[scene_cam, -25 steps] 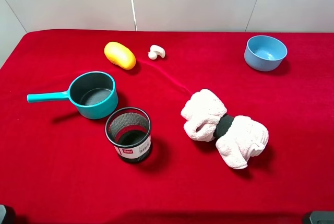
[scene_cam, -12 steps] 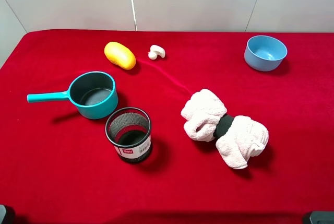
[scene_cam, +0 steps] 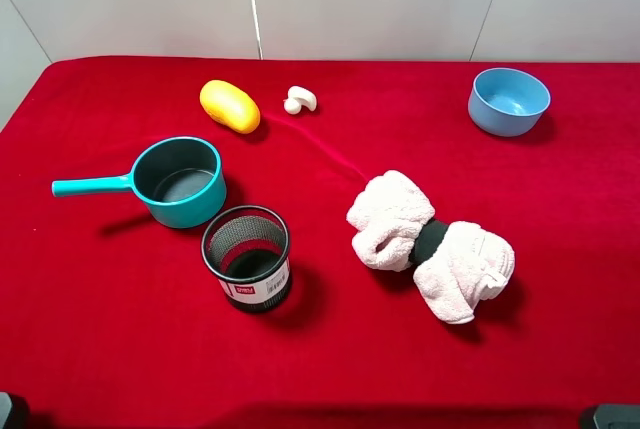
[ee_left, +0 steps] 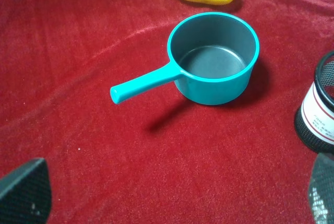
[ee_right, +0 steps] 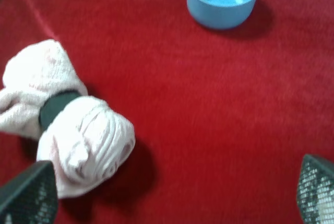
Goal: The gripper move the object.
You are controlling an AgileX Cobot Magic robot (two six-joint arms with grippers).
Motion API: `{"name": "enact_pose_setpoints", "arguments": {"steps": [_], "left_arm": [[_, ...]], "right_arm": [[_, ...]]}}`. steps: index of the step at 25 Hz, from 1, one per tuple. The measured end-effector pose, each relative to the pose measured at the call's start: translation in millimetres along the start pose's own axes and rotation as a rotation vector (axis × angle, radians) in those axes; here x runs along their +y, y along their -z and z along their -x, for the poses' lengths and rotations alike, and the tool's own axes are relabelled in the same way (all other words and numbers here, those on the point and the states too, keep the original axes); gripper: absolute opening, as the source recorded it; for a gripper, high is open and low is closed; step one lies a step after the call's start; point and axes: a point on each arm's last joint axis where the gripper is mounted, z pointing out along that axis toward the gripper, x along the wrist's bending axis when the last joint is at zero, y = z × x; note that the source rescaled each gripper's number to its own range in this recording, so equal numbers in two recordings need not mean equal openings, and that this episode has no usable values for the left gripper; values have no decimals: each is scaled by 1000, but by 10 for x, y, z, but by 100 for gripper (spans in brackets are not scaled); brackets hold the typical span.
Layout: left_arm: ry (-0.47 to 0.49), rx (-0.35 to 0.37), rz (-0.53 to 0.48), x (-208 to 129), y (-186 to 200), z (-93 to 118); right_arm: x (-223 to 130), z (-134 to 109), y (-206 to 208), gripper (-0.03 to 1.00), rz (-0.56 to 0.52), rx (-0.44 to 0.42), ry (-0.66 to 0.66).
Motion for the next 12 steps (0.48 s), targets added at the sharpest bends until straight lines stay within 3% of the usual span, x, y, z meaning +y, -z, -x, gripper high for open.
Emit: {"name": "enact_pose_setpoints", "arguments": {"steps": [6, 12], "left_arm": [[0, 0, 0, 0, 0, 0], [0, 0, 0, 0, 0, 0]], "right_arm": [[72, 34, -49, 100, 98, -34, 13], [56, 65, -113, 100, 105, -65, 27]]}}
